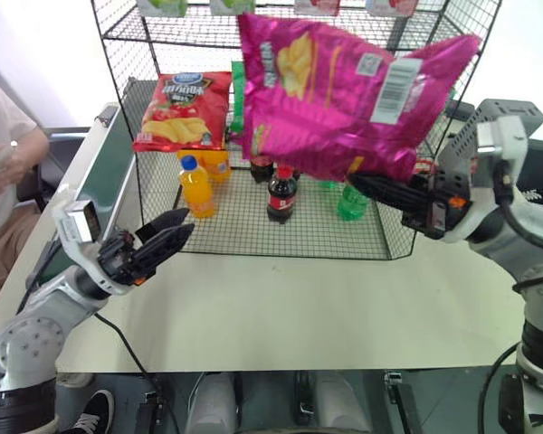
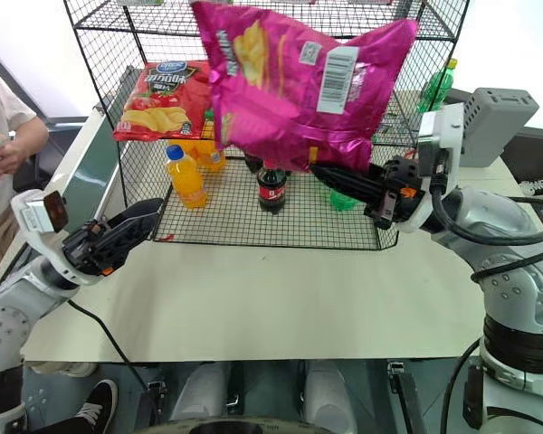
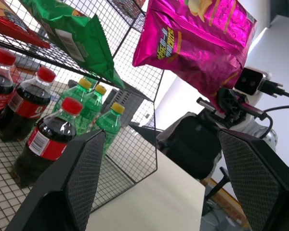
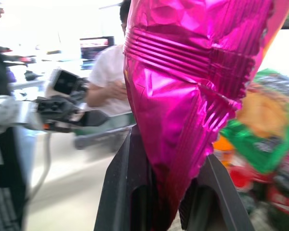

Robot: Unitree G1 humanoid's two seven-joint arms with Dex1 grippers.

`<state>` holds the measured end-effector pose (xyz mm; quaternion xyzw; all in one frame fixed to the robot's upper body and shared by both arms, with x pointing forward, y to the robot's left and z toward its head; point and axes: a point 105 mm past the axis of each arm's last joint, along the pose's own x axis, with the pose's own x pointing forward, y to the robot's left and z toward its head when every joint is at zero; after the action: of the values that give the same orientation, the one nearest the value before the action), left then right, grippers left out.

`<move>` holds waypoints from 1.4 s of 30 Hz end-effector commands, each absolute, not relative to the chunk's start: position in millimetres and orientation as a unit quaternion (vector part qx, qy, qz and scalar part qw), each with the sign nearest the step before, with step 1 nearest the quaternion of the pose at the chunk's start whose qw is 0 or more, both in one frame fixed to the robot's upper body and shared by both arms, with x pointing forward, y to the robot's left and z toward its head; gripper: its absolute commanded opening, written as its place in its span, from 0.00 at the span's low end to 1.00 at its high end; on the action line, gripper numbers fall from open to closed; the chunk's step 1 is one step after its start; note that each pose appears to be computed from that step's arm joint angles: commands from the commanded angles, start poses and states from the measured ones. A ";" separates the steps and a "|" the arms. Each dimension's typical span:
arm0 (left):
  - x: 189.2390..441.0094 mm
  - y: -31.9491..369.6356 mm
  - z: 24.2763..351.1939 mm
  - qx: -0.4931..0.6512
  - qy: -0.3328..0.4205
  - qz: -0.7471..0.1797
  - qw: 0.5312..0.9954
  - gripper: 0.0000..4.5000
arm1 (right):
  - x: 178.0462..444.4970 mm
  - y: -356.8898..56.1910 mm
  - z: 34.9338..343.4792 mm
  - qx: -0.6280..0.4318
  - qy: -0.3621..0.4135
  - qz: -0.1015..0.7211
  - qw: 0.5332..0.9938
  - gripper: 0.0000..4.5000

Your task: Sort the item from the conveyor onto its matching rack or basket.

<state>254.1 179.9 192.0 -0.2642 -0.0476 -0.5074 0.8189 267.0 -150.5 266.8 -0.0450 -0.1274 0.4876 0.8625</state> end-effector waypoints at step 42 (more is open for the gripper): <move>264.6 143.8 225.5 -0.155 -0.120 -0.550 0.812 0.88 | 371.7 -239.3 274.5 -0.695 -0.159 0.015 0.701 0.03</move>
<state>268.6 148.5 215.0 -0.1690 -0.0957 -0.5434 0.8167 372.2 -238.3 254.0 -0.6959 -0.1390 0.0468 0.7030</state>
